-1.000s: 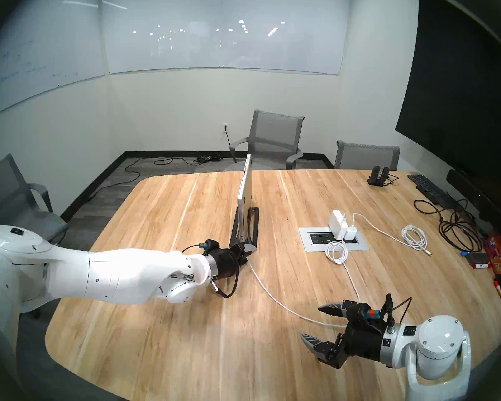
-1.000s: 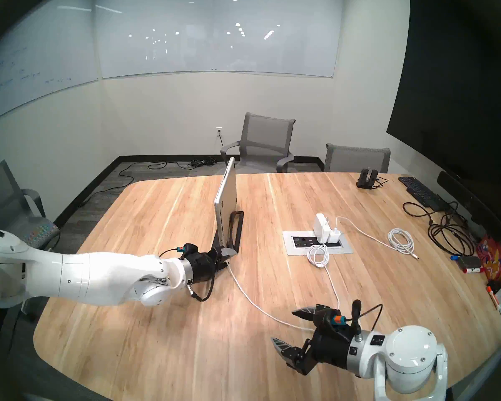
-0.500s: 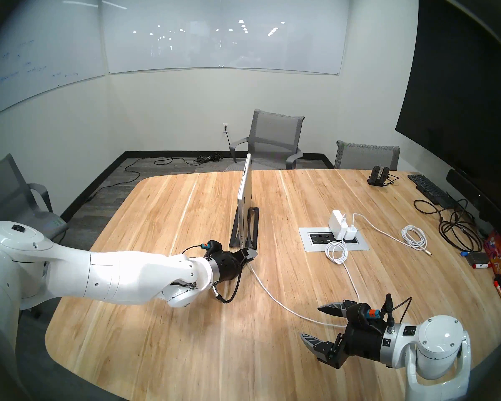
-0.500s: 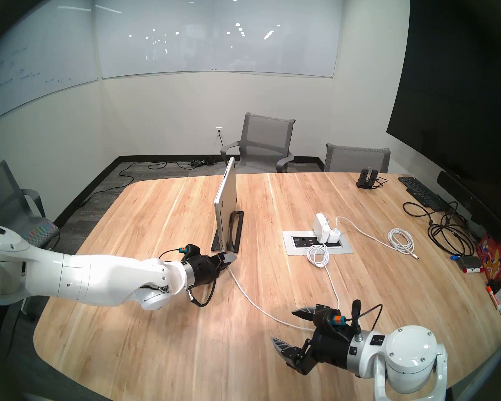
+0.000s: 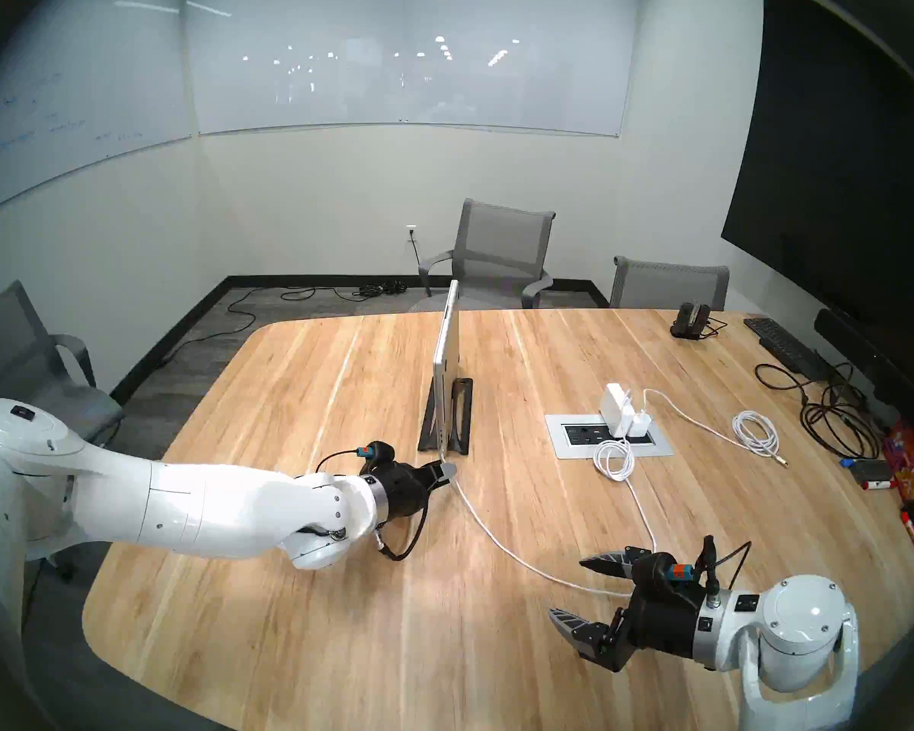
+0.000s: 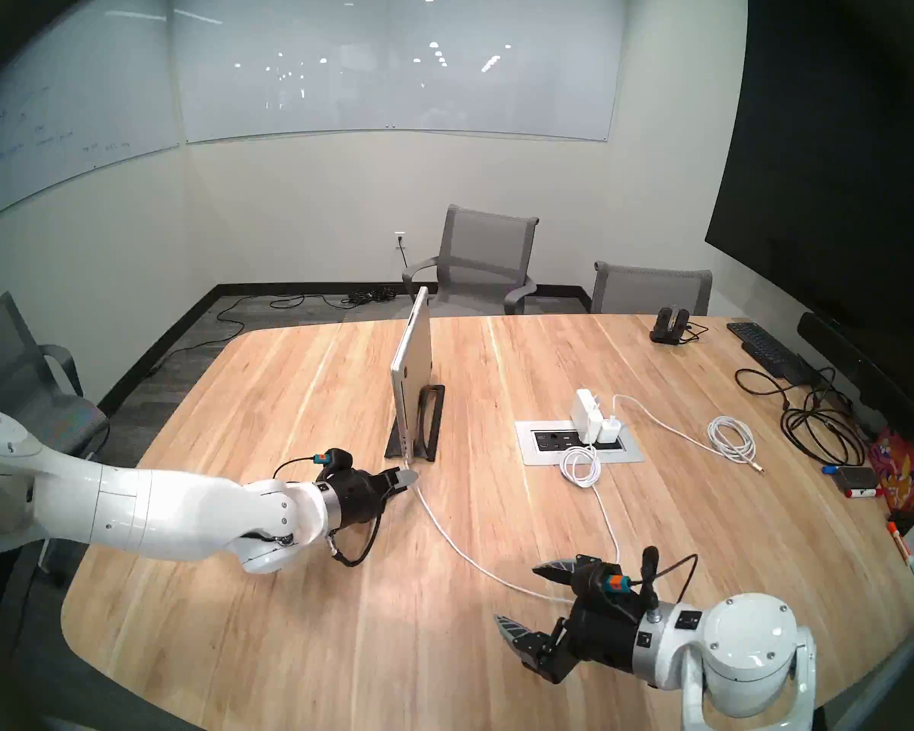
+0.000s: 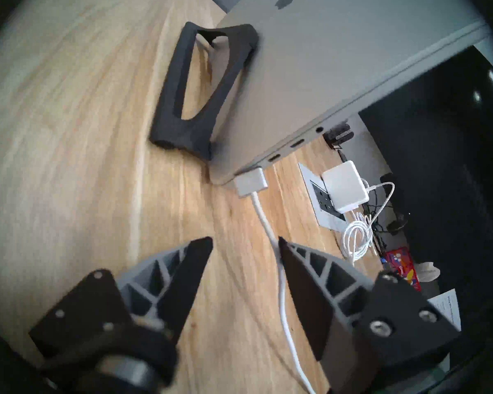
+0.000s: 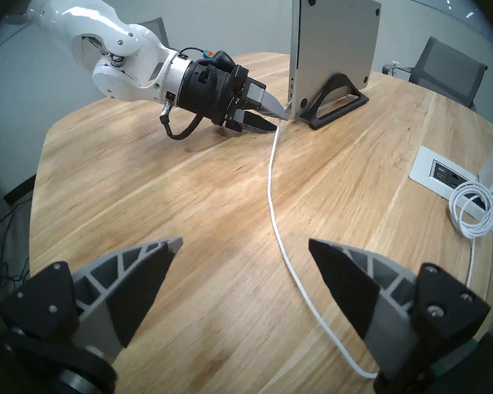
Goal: Plug the charging cable into the port of a MacBook
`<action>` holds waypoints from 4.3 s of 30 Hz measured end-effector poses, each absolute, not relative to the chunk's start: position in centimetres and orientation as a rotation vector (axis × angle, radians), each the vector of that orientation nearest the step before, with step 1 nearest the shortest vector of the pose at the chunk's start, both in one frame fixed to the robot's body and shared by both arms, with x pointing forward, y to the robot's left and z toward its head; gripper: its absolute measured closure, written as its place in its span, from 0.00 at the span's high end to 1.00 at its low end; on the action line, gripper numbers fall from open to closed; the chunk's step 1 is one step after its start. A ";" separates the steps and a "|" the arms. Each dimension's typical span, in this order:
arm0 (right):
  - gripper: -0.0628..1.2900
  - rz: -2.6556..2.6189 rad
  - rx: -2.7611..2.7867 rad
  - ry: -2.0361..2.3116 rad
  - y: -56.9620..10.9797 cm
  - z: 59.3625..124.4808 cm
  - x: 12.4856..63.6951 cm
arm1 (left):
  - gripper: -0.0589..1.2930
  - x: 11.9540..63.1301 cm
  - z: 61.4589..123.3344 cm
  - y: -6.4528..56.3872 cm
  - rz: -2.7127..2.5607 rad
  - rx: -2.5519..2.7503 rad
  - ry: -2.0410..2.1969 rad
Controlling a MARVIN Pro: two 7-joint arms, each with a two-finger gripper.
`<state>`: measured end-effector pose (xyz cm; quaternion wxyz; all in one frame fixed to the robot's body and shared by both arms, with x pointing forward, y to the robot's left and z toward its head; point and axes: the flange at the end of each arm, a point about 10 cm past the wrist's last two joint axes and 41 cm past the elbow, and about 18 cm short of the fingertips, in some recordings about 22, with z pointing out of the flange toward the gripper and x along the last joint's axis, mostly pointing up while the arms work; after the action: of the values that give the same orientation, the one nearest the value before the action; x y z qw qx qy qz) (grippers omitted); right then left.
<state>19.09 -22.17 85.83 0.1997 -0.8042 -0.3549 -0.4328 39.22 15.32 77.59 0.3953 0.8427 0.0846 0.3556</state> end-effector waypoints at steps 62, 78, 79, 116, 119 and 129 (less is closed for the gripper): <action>0.93 -1.208 -2.250 -0.991 -22.2 85.8 19.0 | 0.82 34.1 78.5 21.2 1.156 2.299 -0.010; 0.93 -1.208 -2.250 -0.991 -22.2 85.8 19.0 | 0.92 34.5 80.6 20.9 1.151 2.300 0.218; 0.93 -1.208 -2.250 -0.991 -22.2 85.8 19.0 | 0.92 34.6 80.7 21.0 1.131 2.303 0.243; 0.93 -1.207 -2.251 -0.990 -22.2 85.8 19.0 | 0.93 37.1 81.5 22.7 0.641 2.172 0.690; 0.93 -1.207 -2.251 -0.990 -22.2 85.8 19.0 | 0.93 36.9 81.4 22.9 0.638 2.167 0.671; 0.93 -1.207 -2.251 -0.990 -22.2 85.8 19.0 | 0.93 36.1 81.0 22.4 0.626 2.155 0.599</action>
<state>19.03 -22.20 85.83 0.2000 -0.8051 -0.3541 -0.4318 36.07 22.43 80.98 0.3983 0.8511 0.2364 0.2473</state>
